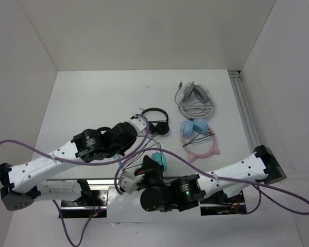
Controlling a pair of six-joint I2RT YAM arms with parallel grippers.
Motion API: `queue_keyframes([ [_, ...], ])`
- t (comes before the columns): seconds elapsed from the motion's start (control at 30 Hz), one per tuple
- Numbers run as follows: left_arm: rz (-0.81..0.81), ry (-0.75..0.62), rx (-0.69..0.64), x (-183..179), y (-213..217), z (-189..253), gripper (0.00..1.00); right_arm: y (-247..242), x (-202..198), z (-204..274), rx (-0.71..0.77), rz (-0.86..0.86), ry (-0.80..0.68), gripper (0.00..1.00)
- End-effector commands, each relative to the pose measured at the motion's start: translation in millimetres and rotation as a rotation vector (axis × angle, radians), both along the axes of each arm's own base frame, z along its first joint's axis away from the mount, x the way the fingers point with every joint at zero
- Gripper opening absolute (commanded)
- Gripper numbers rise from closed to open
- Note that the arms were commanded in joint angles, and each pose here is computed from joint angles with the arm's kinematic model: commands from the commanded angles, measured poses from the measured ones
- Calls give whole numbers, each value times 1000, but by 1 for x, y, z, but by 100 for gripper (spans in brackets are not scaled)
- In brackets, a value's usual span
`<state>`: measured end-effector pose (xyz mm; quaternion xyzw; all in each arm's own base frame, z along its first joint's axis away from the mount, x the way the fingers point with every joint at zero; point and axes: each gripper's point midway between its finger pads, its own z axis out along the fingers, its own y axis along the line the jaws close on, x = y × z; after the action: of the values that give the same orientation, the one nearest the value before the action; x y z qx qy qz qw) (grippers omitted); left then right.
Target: Wrap the headphones
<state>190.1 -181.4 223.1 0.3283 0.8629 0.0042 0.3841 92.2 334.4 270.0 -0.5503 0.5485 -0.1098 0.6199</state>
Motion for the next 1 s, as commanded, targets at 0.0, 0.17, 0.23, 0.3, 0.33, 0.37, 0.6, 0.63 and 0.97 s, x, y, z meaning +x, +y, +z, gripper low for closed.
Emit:
queue_keyframes([
  [0.0,-31,7,78,-4,10,3,0,-19,8,26,-9,-113,-87,0],
  [0.17,-29,22,63,-10,12,12,0,-26,5,30,54,-51,4,4],
  [0.23,-15,33,65,-11,13,17,0,-22,7,31,95,5,64,4],
  [0.3,-15,42,79,-10,10,20,0,-21,18,38,176,47,111,4],
  [0.33,-15,45,86,-10,9,21,0,-23,23,40,188,55,115,4],
  [0.37,-15,53,99,-8,7,21,0,-25,38,52,252,54,113,4],
  [0.6,-28,63,113,-7,2,23,0,-34,76,51,279,-24,106,6],
  [0.63,-35,61,119,-6,2,23,0,-32,76,48,270,-25,106,6],
  [0.97,20,66,187,0,6,19,0,-47,97,47,236,-79,93,21],
])
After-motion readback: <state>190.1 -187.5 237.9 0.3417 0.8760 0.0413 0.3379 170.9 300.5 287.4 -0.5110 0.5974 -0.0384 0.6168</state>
